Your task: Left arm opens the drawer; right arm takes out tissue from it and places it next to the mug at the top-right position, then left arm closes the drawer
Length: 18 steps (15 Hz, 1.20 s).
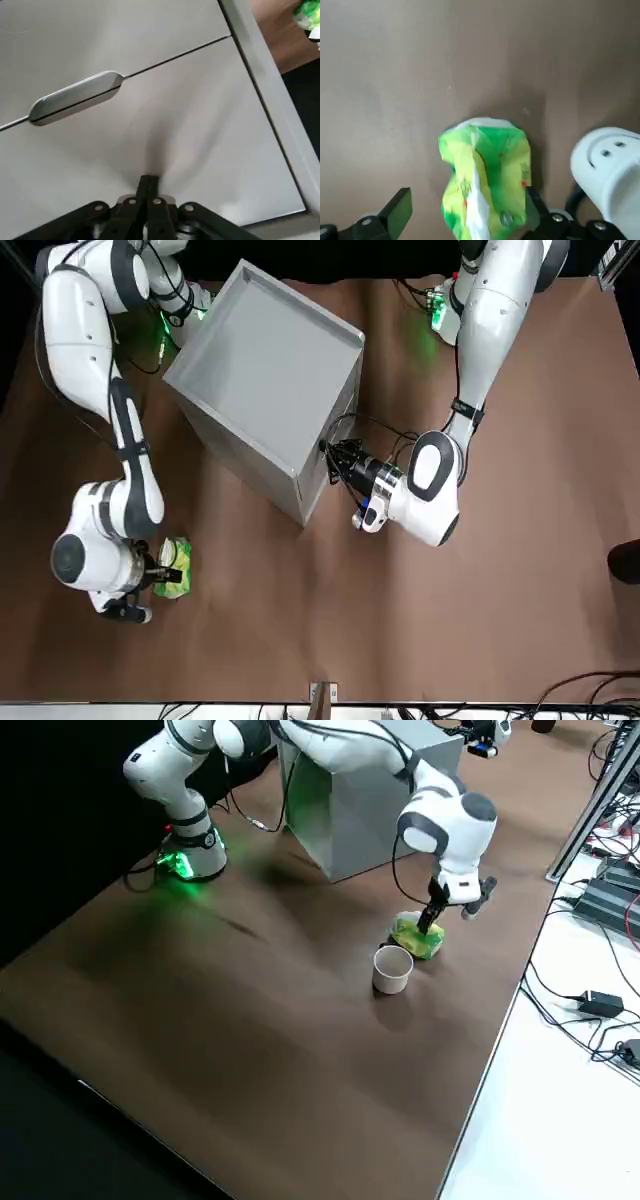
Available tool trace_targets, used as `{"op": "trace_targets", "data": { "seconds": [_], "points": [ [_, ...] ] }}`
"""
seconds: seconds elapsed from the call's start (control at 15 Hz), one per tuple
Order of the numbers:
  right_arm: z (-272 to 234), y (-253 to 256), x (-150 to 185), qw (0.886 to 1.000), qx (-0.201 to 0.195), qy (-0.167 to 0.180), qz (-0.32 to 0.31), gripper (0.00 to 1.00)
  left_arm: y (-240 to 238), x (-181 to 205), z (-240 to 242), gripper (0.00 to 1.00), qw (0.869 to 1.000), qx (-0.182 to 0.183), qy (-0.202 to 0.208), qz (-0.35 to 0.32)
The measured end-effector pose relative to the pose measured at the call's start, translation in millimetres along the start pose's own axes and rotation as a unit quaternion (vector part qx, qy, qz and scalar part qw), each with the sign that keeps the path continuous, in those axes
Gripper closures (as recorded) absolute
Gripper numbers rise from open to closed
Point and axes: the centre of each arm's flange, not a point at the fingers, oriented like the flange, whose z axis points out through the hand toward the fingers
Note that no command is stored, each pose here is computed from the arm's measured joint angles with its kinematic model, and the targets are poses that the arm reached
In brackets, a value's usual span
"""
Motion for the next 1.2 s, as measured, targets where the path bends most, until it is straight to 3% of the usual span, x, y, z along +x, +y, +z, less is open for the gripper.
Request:
{"op": "trace_targets", "data": {
  "seconds": [0.2,0.4,0.6,0.8,0.93,1.2],
  "points": [
    [-66,17,-5,1.000,0.004,-0.006,0.003,0.00,1,0,1,0.99,1.000,0.001,0.001,0.001],
    [-152,34,-21,1.000,0.006,0.013,-0.027,0.00,1,0,2,0.99,1.000,0.000,0.003,0.001],
    [-233,69,-52,0.999,0.011,0.021,-0.032,0.00,1,0,2,0.99,1.000,0.000,0.003,0.000],
    [-301,86,-83,0.998,0.014,0.049,-0.029,0.00,1,0,2,0.99,1.000,0.000,0.004,0.000],
    [-349,90,-119,0.998,0.016,0.047,-0.030,0.00,0,3,3,0.99,1.000,0.003,0.011,-0.002],
    [-374,77,-150,0.998,0.016,0.041,-0.047,0.00,-12,25,-15,0.99,0.998,0.021,0.063,-0.011]
  ]
}}
